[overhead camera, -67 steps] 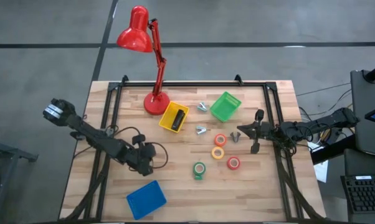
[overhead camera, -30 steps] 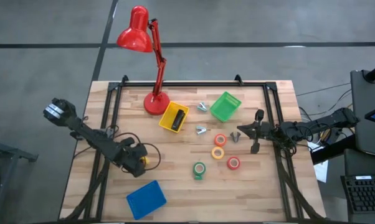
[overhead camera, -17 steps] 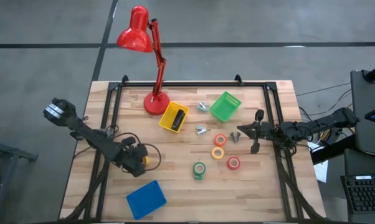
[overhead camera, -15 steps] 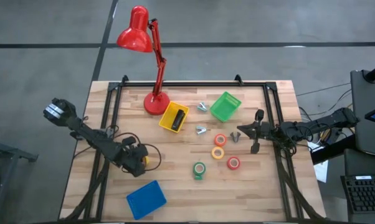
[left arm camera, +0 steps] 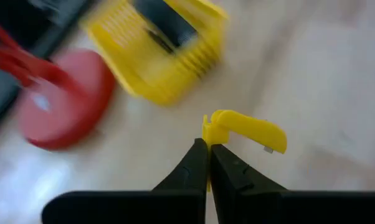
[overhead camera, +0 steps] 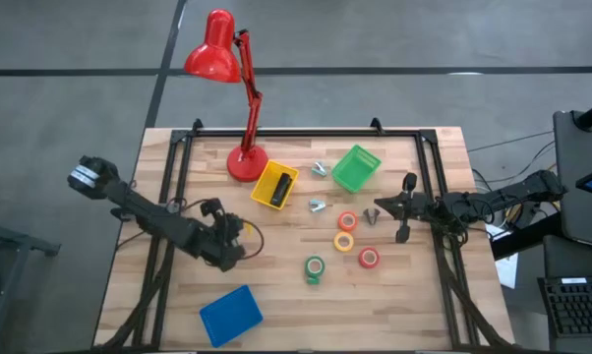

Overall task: Pick and place Stapler, Stapler remover, tape
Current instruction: Put the yellow stapler into the yellow bin

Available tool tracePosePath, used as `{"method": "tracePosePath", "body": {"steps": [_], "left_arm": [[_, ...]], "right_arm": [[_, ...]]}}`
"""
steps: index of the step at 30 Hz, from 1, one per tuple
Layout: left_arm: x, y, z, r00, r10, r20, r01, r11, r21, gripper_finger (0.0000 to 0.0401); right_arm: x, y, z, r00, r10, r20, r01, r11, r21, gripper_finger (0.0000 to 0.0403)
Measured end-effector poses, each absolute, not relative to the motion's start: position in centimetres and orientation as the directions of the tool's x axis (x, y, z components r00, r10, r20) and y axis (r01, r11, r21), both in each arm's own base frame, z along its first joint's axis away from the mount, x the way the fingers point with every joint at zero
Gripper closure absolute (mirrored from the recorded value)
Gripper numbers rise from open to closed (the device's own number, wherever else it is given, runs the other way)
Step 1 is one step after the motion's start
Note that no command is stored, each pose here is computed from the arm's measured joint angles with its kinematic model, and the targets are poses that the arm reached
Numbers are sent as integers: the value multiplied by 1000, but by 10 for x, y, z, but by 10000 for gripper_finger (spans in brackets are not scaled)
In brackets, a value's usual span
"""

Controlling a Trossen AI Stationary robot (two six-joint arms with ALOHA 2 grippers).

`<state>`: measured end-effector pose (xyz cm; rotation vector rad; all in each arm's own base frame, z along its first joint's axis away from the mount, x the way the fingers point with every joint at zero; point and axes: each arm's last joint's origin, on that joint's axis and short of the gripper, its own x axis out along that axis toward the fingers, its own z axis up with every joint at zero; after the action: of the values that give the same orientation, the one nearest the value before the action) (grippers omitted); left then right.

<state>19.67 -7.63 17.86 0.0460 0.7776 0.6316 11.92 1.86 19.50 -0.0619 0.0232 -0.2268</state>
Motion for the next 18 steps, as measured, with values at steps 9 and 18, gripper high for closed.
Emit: {"method": "tracePosePath", "body": {"steps": [9, 18], "left_arm": [[223, -24, 196, 433, 715, -549, -720, 641, 267, 386], [242, 32, 200, 510, 565, -648, -737, 676, 9, 385]], "right_arm": [[119, 19, 195, 974, -226, -16, 224, 972, -63, 394], [119, 19, 195, 974, -226, -16, 224, 973, -62, 394]]}}
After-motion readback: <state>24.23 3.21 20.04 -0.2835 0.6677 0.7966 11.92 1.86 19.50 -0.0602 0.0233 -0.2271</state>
